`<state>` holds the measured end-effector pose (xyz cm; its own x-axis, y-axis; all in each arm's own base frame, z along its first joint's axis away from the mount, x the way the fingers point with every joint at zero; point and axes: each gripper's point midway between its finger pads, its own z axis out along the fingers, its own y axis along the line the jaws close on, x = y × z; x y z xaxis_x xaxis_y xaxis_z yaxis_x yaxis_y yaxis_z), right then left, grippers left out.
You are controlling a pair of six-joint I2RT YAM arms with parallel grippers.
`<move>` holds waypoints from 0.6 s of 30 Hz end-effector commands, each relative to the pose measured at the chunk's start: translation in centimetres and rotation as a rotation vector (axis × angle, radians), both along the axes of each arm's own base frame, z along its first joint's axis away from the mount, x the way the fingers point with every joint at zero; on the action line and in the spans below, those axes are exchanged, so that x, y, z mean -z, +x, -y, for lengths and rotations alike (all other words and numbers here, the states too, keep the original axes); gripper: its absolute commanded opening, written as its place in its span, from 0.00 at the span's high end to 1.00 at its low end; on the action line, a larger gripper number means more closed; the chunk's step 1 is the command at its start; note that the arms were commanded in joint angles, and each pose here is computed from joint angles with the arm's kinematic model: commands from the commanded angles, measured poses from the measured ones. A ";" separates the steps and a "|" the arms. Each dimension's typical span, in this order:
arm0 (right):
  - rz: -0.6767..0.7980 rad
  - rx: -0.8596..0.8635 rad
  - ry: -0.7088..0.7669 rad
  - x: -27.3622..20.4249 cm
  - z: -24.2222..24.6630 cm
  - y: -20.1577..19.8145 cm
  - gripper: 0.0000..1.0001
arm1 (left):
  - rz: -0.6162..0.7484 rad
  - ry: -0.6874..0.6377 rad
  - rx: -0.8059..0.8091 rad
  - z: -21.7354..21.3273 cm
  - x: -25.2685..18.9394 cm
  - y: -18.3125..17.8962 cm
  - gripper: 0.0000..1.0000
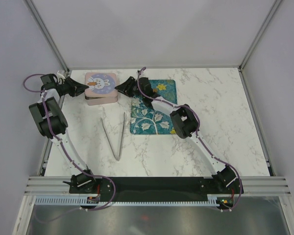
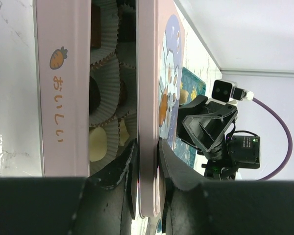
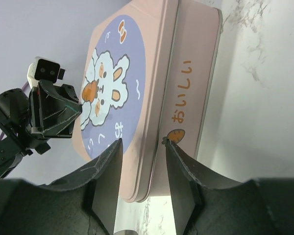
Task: Pack the chocolate
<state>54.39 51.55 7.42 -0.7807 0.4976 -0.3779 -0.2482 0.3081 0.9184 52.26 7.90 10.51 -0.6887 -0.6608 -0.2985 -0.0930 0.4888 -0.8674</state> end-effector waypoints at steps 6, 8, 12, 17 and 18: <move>0.090 0.003 0.033 -4.6 -0.3 0.3 0.55 | 0.038 0.107 -0.058 -3.3 -0.2 0.8 0.90; 0.095 -0.002 0.037 -4.7 -0.3 0.2 0.56 | 0.029 0.123 -0.065 -3.5 -0.1 0.7 0.87; 0.111 -0.012 0.049 -5.2 -0.6 0.0 0.59 | 0.009 0.186 -0.104 -4.4 -0.2 0.7 0.64; 0.127 -0.033 0.071 -5.6 -0.9 -0.5 0.61 | -0.024 0.255 -0.141 -5.4 -0.4 0.4 0.51; 0.127 -0.034 0.073 -5.7 -1.0 -0.5 0.62 | -0.029 0.265 -0.147 -5.6 -0.3 0.4 0.49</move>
<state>54.31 51.71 7.74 -0.7750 0.4932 -0.3951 -0.2718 0.3043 0.9130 51.72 9.08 8.55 -0.6810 -0.6687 -0.2984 -0.1973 0.5599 -0.8047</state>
